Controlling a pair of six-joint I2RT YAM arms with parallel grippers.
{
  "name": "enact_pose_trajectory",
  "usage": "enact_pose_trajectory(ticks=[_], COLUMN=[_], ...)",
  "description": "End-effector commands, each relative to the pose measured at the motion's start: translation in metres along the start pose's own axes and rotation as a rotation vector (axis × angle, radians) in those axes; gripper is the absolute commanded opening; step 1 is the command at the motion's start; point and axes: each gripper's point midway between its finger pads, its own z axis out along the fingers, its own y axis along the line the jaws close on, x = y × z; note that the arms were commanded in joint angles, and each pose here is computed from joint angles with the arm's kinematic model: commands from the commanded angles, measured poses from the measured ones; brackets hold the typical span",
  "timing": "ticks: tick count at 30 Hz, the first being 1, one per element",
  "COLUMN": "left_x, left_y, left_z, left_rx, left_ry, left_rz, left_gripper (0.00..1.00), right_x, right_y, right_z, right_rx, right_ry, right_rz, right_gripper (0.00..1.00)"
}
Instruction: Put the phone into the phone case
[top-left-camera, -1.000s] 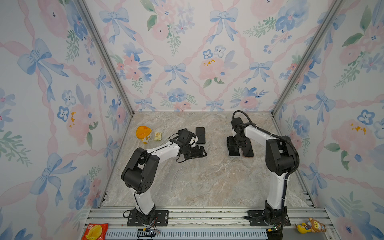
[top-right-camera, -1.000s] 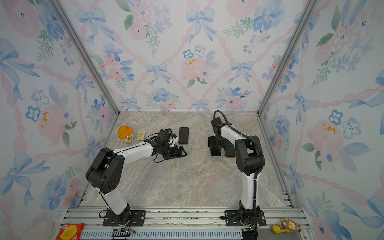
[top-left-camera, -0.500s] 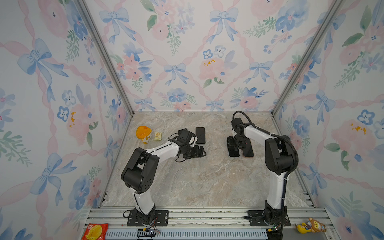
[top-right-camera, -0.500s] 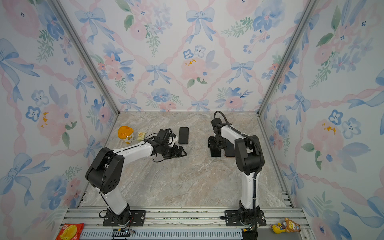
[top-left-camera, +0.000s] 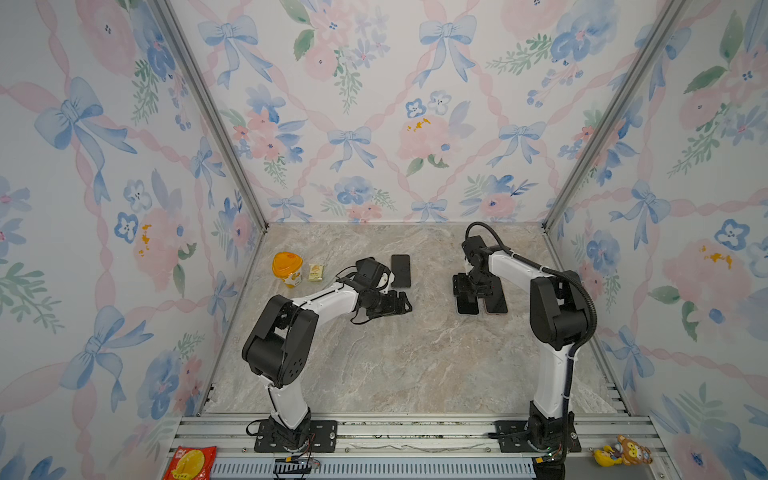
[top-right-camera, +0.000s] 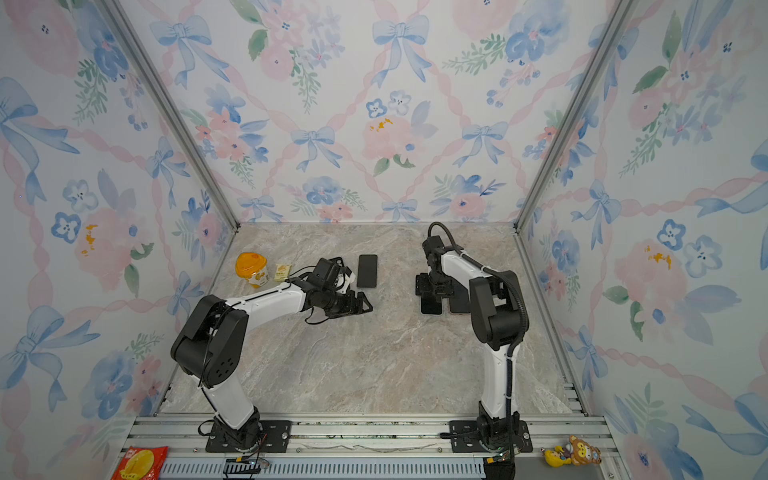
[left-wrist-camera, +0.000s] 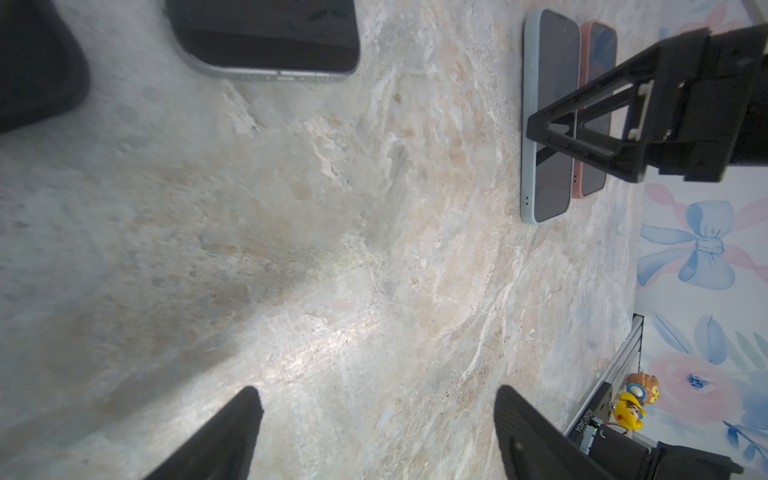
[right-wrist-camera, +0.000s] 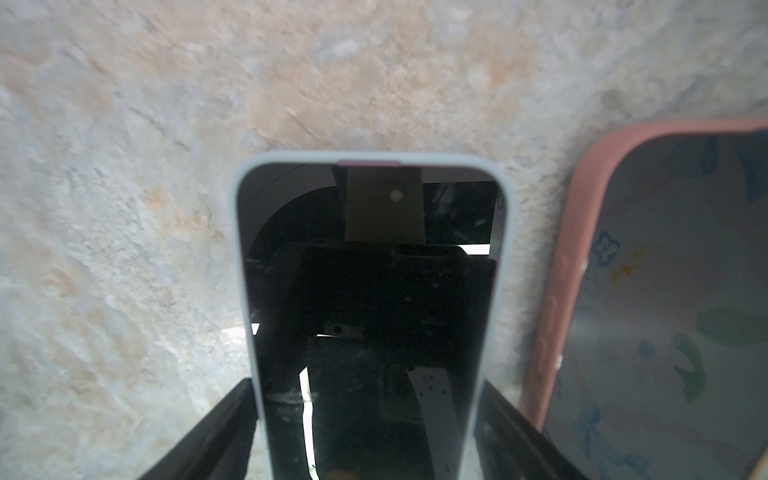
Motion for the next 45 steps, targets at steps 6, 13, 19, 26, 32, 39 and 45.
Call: enact_pose_trajectory(ticks=[6,13,19,26,32,39,45], left_x=[0.001,-0.009,-0.020,-0.034,-0.034,-0.029,-0.026], left_y=[0.009,0.034,0.049,0.059,0.063,0.065,0.066], left_z=[-0.013,-0.036,-0.047,-0.055,-0.052,-0.053,-0.051], left_rx=[-0.002,-0.006,-0.008,-0.021,-0.025,-0.026,-0.025], left_ry=[-0.008,-0.060,-0.094,-0.130,-0.121,-0.117,-0.109], left_rz=[-0.006,-0.082,-0.121,-0.145,-0.156,-0.159,-0.165], left_gripper=[0.88,0.89,0.89,0.89,0.88,0.89,0.89], right_x=[-0.002,-0.010,-0.023,-0.042,-0.054,-0.062,-0.061], right_y=[-0.004,0.046,0.101,0.160,0.198,0.220,0.225], right_z=[-0.037,-0.063,-0.064,-0.053,-0.032,-0.007,0.017], right_rx=[0.008,-0.036,-0.027,-0.065,-0.053,-0.078,-0.083], right_ry=[-0.066,-0.163,-0.231,-0.259,-0.260,-0.248,-0.214], right_rz=[0.014,-0.039,-0.109,-0.152,-0.214,-0.220,-0.211], right_gripper=[0.85,0.85,0.86,0.88,0.91,0.95,0.99])
